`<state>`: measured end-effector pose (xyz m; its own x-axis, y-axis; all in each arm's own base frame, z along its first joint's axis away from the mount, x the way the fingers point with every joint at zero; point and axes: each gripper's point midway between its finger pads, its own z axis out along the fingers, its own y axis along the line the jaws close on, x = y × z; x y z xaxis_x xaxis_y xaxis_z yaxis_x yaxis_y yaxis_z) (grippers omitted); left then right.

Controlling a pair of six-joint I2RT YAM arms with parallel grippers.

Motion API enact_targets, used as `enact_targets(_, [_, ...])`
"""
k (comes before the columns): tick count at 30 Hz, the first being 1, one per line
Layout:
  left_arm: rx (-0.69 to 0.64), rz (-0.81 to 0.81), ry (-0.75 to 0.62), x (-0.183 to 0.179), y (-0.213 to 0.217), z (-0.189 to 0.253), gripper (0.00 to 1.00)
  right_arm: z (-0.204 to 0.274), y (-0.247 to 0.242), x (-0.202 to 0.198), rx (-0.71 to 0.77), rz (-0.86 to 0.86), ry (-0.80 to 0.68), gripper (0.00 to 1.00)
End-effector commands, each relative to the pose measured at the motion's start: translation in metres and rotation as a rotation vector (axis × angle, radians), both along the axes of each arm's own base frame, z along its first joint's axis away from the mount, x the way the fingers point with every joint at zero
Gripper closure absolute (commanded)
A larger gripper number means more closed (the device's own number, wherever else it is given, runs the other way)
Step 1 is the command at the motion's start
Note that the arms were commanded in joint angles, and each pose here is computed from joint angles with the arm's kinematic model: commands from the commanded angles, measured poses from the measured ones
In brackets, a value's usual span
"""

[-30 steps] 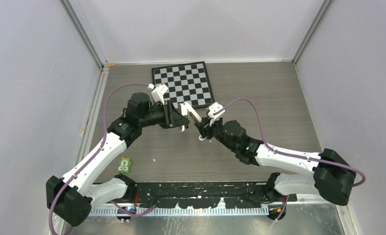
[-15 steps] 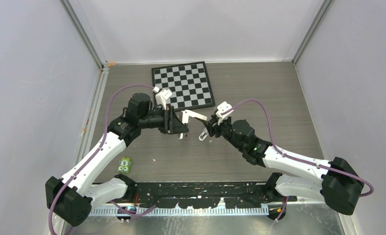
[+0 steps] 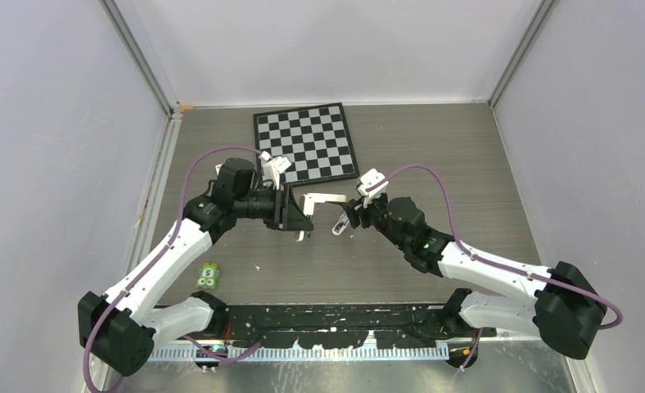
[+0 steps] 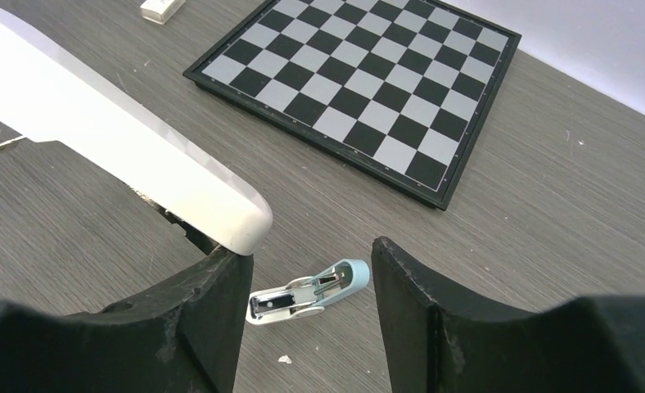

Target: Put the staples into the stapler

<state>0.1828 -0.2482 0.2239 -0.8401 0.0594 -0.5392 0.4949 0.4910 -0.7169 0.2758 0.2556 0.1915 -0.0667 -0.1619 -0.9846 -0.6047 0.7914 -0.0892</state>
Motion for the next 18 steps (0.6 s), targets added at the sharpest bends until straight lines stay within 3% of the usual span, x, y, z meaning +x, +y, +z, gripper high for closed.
enact_targets(1, [-0.009, -0.091, 0.042, -0.019, -0.002, 0.003, 1.00, 0.056, 0.010, 0.014, 0.089, -0.002, -0.117, 0.39])
enact_targets(18, [0.030, -0.075, 0.044, -0.018, 0.003, -0.006, 1.00, 0.064, 0.004, 0.029, 0.077, -0.041, -0.148, 0.33])
